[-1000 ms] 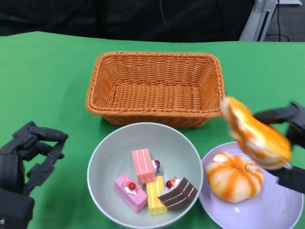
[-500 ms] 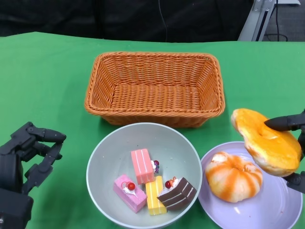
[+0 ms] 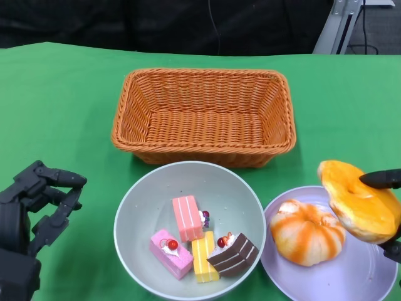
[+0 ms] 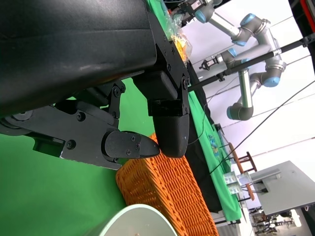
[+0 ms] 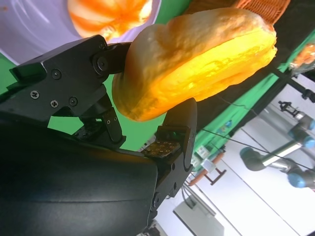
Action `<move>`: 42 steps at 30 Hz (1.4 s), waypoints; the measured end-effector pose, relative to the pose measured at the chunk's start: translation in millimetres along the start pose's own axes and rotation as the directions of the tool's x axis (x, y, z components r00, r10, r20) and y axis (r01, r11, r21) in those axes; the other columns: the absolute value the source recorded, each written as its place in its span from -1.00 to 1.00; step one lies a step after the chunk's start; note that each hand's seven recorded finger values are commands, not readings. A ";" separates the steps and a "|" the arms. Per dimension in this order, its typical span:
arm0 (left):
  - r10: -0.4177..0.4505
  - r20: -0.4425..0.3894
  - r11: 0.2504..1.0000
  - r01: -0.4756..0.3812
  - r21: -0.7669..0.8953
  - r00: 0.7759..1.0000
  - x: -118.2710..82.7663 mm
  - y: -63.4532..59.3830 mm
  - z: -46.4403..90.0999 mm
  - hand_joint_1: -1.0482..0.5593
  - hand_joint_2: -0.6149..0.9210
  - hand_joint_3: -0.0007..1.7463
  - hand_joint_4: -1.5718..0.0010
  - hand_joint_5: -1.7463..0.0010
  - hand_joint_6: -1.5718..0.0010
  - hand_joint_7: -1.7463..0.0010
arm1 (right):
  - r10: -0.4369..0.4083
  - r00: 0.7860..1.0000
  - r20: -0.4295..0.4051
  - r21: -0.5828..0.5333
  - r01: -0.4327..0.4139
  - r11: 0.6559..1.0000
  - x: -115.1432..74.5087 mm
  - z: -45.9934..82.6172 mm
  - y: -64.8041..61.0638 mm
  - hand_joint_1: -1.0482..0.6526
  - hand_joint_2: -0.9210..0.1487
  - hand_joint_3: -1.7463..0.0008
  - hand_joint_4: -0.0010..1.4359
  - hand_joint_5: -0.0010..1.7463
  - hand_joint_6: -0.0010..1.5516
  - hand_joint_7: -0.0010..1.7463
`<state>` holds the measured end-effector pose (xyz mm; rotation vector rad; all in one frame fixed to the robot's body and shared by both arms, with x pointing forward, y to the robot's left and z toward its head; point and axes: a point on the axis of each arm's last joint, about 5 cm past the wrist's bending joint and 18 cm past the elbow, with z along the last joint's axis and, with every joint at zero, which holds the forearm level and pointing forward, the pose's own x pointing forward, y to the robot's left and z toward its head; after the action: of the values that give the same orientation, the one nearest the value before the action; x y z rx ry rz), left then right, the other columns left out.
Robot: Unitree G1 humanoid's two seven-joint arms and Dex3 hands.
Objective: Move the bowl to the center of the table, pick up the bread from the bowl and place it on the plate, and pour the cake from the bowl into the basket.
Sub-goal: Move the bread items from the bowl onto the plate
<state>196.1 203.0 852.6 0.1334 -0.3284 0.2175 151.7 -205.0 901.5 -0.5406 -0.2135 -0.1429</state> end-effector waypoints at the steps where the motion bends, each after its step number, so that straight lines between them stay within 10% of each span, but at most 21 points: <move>1: 0.000 0.001 1.000 0.000 0.000 1.000 0.0 0.1 0.0 0.12 1.00 -0.70 0.01 -0.58 -0.02 -0.18 | -0.002 1.000 0.003 0.000 0.002 1.000 0.1 0.0 0.0 0.16 -0.92 0.68 0.00 0.98 0.00 0.13; 29: -0.003 0.009 1.000 0.003 0.000 1.000 0.0 0.2 0.4 0.13 1.00 -0.70 0.01 -0.57 -0.02 -0.19 | -0.003 0.992 -0.123 -0.087 -0.007 0.996 5.2 -27.6 11.7 0.15 -1.00 0.84 -0.02 0.88 0.15 -0.26; 42: -0.012 0.011 1.000 0.012 0.000 1.000 0.2 0.1 0.7 0.13 1.00 -0.70 0.00 -0.59 -0.02 -0.18 | 0.044 0.978 -0.203 -0.130 -0.071 0.989 10.2 -38.6 20.8 0.13 -1.00 0.86 0.10 0.42 0.23 -0.44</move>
<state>196.1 203.1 853.4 0.1366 -0.3380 0.2053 171.9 -208.3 861.4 -0.6636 0.0085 -0.1550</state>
